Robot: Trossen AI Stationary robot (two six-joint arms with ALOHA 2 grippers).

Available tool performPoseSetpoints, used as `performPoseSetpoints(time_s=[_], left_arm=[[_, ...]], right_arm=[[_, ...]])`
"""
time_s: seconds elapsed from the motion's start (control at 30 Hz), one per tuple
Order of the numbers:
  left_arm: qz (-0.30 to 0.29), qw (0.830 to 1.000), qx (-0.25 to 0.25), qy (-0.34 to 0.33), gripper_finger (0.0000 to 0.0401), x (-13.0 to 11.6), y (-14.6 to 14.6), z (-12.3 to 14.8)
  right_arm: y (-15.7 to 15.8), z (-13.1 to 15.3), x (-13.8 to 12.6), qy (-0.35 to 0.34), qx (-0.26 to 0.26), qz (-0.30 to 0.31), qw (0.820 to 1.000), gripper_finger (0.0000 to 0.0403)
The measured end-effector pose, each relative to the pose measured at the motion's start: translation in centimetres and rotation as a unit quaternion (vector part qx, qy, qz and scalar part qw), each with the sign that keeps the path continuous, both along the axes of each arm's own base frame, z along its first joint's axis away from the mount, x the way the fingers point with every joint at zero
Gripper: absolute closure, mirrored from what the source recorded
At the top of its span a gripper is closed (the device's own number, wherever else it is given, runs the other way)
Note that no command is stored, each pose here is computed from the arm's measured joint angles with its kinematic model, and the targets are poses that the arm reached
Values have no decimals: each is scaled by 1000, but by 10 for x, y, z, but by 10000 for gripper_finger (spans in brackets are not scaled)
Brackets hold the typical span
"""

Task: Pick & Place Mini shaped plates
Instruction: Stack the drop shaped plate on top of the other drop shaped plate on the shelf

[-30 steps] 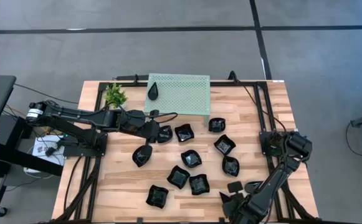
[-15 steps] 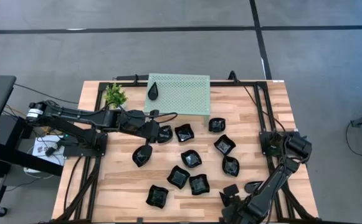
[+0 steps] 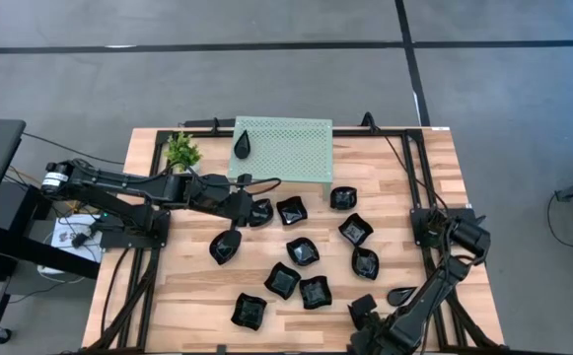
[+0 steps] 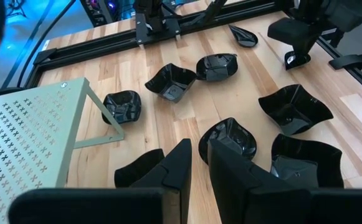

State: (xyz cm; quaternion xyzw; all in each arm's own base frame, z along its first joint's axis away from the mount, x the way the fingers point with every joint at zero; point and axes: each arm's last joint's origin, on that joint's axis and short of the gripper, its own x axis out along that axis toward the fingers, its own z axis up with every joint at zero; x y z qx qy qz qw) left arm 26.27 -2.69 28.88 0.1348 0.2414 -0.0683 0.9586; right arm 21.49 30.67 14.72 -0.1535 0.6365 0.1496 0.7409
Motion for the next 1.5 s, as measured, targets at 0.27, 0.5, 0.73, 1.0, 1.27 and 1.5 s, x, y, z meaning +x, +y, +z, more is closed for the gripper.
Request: performPoseSetpoints(time_s=[0.27, 0.5, 0.73, 1.0, 1.27, 1.5], left_arm=[[-30, 999, -15, -30, 345, 2, -4, 5], [-109, 992, -40, -55, 344, 11, -27, 4], [-118, 991, -27, -56, 345, 13, -49, -2], [-106, 992, -10, -73, 344, 0, -65, 7], [-105, 993, 1, -59, 333, -1, -81, -1], [-7, 998, 62, -33, 331, -7, -76, -6]], right_arm=[[-4, 0, 15, -19, 24, -17, 999, 392], [-27, 15, 46, -5, 14, -133, 991, 400], [-54, 58, 72, -48, -7, -110, 993, 401], [-94, 93, 85, -101, -41, -139, 984, 401], [-148, 100, 128, -201, -157, -132, 958, 401], [-184, 101, 146, -207, -171, -153, 951, 400]])
